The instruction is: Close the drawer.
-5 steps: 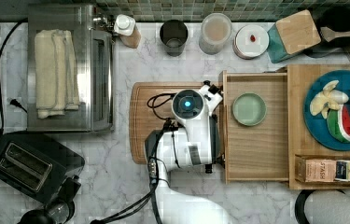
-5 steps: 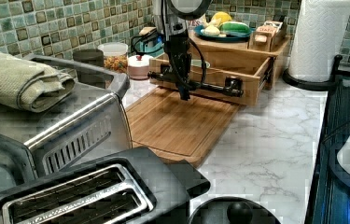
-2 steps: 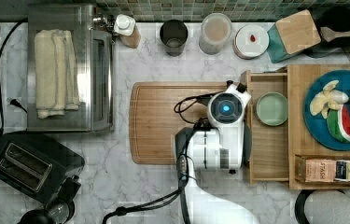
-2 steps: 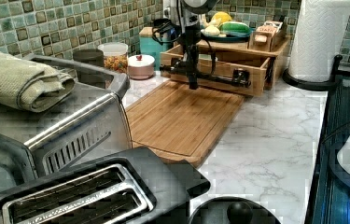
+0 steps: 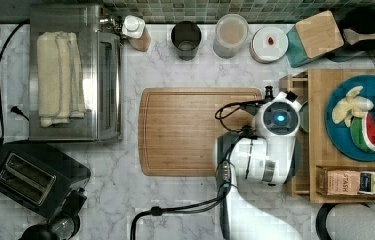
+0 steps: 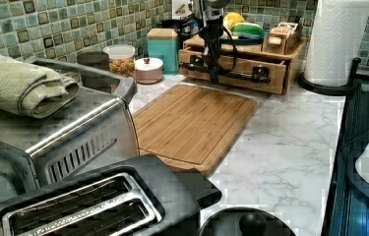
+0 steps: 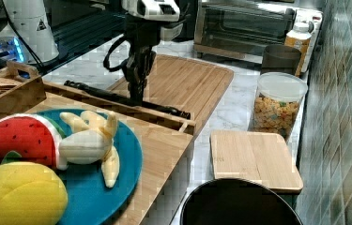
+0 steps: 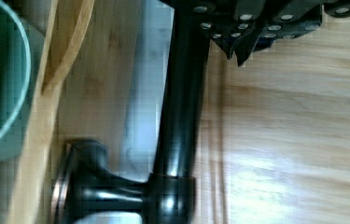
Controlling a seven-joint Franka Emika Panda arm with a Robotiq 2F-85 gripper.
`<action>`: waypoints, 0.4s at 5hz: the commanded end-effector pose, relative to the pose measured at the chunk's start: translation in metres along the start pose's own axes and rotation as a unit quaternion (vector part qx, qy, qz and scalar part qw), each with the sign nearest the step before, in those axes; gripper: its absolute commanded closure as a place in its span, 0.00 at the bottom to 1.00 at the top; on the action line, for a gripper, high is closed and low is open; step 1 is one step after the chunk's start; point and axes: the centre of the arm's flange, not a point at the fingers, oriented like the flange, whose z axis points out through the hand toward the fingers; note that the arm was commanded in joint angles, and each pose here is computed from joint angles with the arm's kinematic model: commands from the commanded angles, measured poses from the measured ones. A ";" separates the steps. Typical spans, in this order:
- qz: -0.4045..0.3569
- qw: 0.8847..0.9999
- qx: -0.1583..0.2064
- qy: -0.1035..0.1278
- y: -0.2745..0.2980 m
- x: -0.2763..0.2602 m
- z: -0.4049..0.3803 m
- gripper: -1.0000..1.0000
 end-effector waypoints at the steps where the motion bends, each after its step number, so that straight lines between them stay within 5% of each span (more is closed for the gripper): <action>1: 0.078 0.989 -0.085 0.087 0.242 -0.047 -0.075 1.00; 2: 0.113 0.986 -0.097 0.080 0.245 -0.055 -0.093 1.00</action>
